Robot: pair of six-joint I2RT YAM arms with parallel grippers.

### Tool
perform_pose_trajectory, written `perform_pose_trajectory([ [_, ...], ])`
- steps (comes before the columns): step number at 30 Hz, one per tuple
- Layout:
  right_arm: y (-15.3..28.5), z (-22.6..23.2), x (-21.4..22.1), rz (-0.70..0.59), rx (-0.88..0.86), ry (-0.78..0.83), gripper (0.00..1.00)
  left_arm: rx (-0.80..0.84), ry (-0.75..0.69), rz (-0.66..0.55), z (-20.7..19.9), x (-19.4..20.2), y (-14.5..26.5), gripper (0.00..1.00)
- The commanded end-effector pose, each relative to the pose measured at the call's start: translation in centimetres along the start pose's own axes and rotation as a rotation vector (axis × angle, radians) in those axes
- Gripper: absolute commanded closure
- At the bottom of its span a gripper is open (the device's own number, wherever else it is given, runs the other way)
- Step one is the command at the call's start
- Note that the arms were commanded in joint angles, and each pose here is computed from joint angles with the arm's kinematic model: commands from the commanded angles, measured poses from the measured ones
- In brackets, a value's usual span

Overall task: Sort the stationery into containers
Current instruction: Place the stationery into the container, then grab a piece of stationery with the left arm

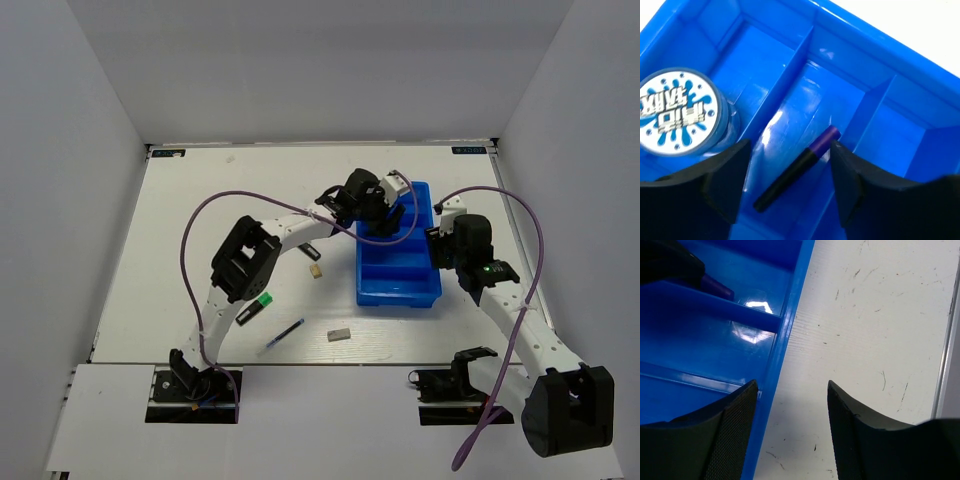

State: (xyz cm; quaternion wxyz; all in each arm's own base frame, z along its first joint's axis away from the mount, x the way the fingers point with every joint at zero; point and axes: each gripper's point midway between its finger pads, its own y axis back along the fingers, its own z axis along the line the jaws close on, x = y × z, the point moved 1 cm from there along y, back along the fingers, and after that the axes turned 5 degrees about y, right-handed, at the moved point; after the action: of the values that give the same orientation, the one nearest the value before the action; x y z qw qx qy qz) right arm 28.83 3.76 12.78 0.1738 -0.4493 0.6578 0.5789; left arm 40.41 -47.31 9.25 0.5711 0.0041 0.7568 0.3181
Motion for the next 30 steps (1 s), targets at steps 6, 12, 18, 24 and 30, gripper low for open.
perform_pose_trajectory([
  [6, 0.2, -0.9, -1.7, -0.049, 0.021, -0.021, 0.51, -0.236, 0.029, -0.241, -2.3, -9.0, 9.6, 1.00],
  [12, -0.1, -0.9, -1.5, -0.026, 0.017, -0.039, 0.77, -0.881, 0.574, -0.044, 4.2, -1.4, 20.1, 1.00],
  [18, -0.2, -0.3, -1.3, 0.012, -0.019, -0.049, 0.35, -1.119, 1.012, 0.083, 7.2, 3.7, 23.1, 0.42],
  [24, 0.3, -0.5, -1.7, -0.011, -0.005, -0.064, 0.35, -1.142, 1.292, 0.113, 9.3, 6.7, 21.3, 0.50],
  [30, 0.4, -0.8, -1.6, -0.011, 0.000, -0.074, 0.35, -1.168, 1.388, 0.150, 10.1, 8.5, 19.8, 0.48],
])
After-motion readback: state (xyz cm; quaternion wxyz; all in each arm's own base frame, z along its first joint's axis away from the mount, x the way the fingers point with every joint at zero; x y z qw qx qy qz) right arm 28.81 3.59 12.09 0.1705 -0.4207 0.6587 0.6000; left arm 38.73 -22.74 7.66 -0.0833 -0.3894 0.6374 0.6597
